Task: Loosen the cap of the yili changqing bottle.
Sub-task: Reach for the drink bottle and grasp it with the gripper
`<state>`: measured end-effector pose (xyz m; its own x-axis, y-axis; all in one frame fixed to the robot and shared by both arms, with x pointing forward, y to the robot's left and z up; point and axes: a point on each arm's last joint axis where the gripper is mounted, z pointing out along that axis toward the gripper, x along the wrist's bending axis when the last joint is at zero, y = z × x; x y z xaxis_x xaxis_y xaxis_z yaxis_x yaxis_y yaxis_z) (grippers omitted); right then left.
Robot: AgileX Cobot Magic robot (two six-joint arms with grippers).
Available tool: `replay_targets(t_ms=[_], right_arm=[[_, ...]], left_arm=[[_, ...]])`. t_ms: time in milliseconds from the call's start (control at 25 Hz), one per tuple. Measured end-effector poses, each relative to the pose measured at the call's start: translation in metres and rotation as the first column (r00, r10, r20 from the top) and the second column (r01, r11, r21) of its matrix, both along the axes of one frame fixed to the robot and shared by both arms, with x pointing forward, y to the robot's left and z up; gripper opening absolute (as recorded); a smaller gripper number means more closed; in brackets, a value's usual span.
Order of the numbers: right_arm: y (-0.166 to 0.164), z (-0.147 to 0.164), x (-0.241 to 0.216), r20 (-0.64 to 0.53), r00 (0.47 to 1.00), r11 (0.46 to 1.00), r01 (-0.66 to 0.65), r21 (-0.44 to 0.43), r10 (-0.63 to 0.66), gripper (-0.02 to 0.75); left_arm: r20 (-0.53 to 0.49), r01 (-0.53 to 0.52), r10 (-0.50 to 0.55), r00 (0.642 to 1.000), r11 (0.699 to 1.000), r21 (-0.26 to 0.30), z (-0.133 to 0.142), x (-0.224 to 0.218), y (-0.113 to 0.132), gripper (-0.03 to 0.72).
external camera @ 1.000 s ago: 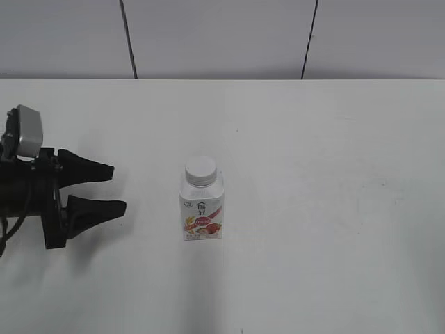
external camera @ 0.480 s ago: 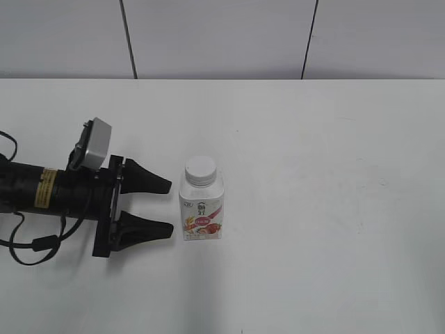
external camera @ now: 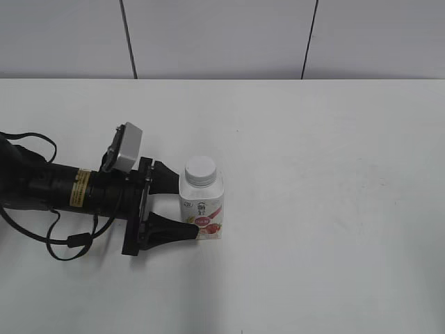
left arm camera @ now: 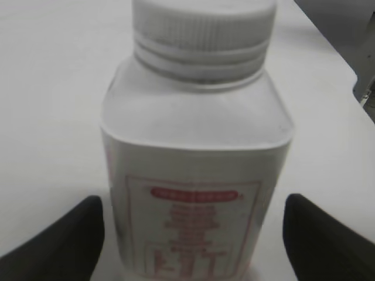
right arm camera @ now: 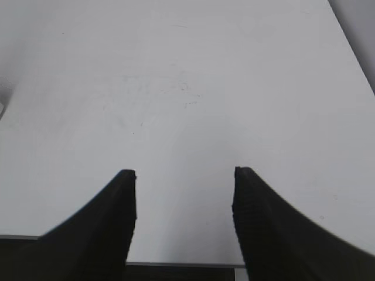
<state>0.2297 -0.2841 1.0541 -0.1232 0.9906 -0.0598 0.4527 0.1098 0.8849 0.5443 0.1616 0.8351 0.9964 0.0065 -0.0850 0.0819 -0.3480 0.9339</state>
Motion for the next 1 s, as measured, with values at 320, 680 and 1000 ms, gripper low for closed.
replay_targets(t_ms=[320, 680, 1000], right_arm=[[0.000, 0.000, 0.000, 0.000, 1.000, 1.000, 0.000, 0.001, 0.000, 0.426], [0.000, 0.000, 0.000, 0.000, 1.000, 1.000, 0.000, 0.001, 0.000, 0.426], [0.000, 0.000, 0.000, 0.000, 1.000, 1.000, 0.000, 0.001, 0.000, 0.426]], left_arm=[[-0.013, 0.005, -0.005, 1.000, 1.000, -0.029, -0.009, 0.005, -0.018, 0.571], [-0.019, 0.002, -0.002, 1.000, 0.999, -0.036, -0.012, 0.005, -0.025, 0.533], [-0.018, -0.006, 0.006, 1.000, 0.999, -0.032, -0.012, 0.006, -0.025, 0.419]])
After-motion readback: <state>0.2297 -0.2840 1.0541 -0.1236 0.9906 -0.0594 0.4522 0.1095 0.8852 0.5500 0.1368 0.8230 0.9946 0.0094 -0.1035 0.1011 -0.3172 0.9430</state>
